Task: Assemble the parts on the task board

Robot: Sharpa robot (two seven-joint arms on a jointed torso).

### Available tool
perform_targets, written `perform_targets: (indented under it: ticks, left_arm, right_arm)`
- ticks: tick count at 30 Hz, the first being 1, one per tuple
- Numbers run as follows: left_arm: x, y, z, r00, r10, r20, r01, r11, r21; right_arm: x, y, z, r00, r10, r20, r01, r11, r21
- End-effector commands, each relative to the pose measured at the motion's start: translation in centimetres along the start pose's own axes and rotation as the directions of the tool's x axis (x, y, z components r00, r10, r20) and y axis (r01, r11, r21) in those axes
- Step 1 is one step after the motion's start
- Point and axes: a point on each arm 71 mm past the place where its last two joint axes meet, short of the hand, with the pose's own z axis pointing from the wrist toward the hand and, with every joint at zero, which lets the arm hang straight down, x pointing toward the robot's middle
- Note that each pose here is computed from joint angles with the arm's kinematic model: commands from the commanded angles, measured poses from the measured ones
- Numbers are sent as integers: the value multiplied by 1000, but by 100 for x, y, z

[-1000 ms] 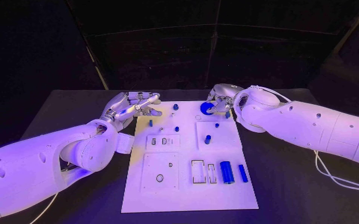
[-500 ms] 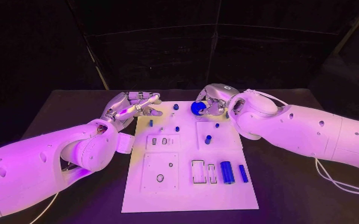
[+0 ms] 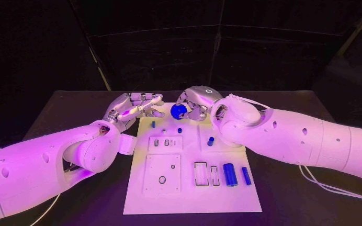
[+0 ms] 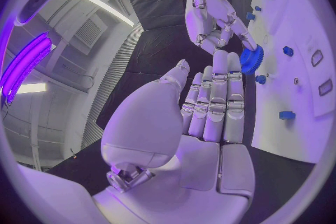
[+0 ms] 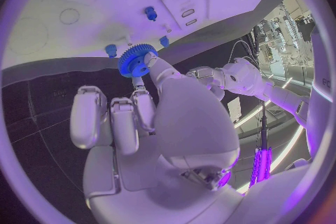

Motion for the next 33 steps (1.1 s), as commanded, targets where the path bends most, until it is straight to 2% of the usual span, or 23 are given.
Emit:
perform_targets:
  ticks: [1, 12, 25, 33]
  left_arm:
    - [27, -12, 7, 1000, -7, -15, 7, 1000, 5]
    - [33, -15, 6, 1000, -7, -16, 7, 1000, 7]
    - [30, -16, 4, 1000, -7, -16, 7, 1000, 7]
    - [30, -14, 9, 1000, -7, -17, 7, 1000, 6]
  right_arm:
    - [50, 55, 81, 1000, -28, 5, 28, 1000, -8]
    - [221, 95, 265, 998, -44, -52, 44, 999, 7]
    - [300, 22, 303, 991, -62, -118, 67, 997, 43]
    - [284, -40, 298, 992, -74, -99, 82, 994, 78]
